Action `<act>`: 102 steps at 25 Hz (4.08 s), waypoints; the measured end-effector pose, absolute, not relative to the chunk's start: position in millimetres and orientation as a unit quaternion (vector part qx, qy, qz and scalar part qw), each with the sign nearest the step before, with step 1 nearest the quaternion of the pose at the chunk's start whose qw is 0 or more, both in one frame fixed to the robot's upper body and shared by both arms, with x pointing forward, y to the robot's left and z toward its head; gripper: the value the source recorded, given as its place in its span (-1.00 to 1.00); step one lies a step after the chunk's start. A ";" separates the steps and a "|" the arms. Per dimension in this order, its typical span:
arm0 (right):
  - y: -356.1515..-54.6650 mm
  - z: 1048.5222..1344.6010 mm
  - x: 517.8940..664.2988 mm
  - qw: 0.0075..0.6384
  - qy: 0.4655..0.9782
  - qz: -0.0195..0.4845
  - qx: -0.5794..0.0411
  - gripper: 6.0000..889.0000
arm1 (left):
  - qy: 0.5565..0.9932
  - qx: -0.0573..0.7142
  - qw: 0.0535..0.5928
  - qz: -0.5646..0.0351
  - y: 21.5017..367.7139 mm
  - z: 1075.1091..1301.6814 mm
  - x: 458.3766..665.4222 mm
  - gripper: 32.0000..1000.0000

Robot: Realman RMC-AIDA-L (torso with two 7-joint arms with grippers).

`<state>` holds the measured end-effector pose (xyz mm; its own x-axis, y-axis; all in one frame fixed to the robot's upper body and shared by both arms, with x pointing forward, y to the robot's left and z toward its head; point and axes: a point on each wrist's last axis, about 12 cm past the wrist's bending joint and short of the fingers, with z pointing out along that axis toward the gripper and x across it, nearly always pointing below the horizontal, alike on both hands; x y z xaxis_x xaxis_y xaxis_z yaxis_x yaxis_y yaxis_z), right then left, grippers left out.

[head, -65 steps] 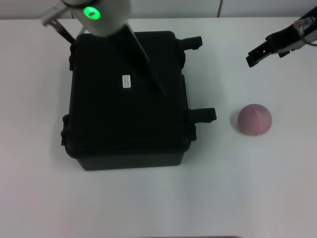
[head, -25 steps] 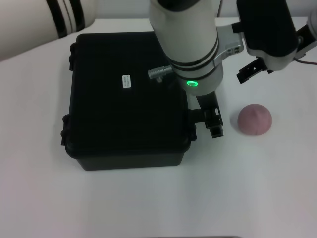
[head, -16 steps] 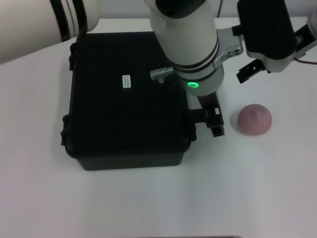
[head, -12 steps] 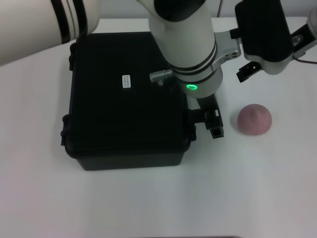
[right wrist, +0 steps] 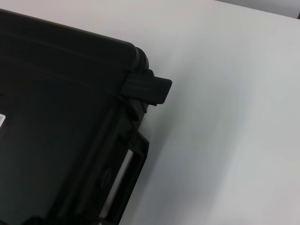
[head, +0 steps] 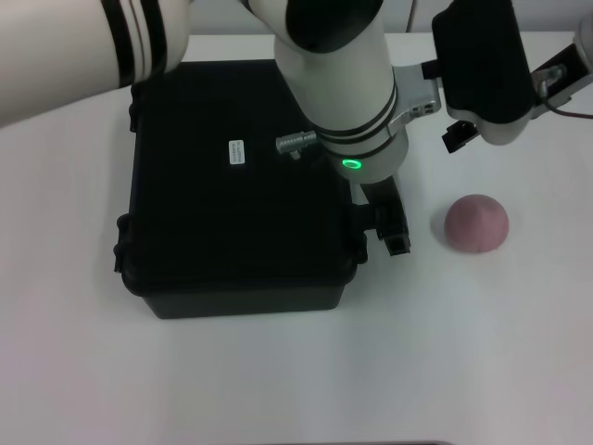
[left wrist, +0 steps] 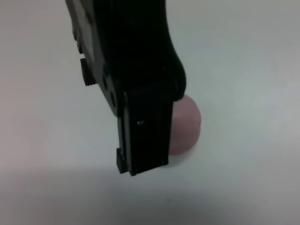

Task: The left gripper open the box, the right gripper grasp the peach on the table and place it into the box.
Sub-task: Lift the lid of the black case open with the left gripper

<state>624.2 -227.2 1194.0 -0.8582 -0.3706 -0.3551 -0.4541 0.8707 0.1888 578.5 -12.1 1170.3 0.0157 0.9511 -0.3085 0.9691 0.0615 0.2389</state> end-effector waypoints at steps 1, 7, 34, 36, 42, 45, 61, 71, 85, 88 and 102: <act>-227.2 1194.0 624.3 0.156 0.955 0.134 -0.216 0.92 | 0.700 0.685 0.199 -0.023 -12.0 1170.0 578.9 0.62; -226.9 1194.4 624.5 0.156 0.954 0.134 -0.216 0.92 | 0.700 0.686 0.196 -0.022 -9.1 1166.1 581.7 0.62; -225.1 1188.3 625.9 0.151 0.954 0.136 -0.220 0.92 | 0.699 0.690 0.186 -0.015 0.9 1149.4 584.2 0.62; -225.2 1188.1 626.3 0.152 0.954 0.136 -0.219 0.92 | 0.699 0.691 0.184 -0.015 1.1 1148.4 583.6 0.62; -226.0 1187.4 626.2 0.152 0.954 0.136 -0.218 0.92 | 0.704 0.689 0.173 -0.016 3.3 1144.8 582.9 0.62; -226.3 1187.1 626.1 0.152 0.955 0.136 -0.218 0.92 | 0.704 0.689 0.172 -0.016 3.5 1144.7 582.7 0.62; -227.6 1186.7 625.8 0.153 0.955 0.137 -0.216 0.91 | 0.705 0.688 0.171 -0.012 4.7 1144.9 584.3 0.62; -228.7 1186.0 625.3 0.153 0.954 0.138 -0.216 0.91 | 0.702 0.690 0.178 -0.011 4.9 1144.7 585.3 0.55; -228.3 1185.8 625.3 0.154 0.954 0.140 -0.217 0.91 | 0.700 0.692 0.174 -0.013 4.1 1145.9 583.3 0.04; -227.6 1185.9 625.1 0.155 0.953 0.144 -0.217 0.91 | 0.698 0.694 0.175 -0.017 1.2 1147.9 580.5 -0.09; -228.8 1184.6 624.3 0.154 0.953 0.145 -0.216 0.91 | 0.699 0.692 0.181 -0.023 -2.2 1152.4 579.9 -0.51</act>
<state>624.3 -228.8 1184.6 -0.8598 -0.3668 -0.3554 -0.4559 0.8648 0.2105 579.9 -2.2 1152.4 0.0231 0.9582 -0.2850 0.9751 0.0414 0.2181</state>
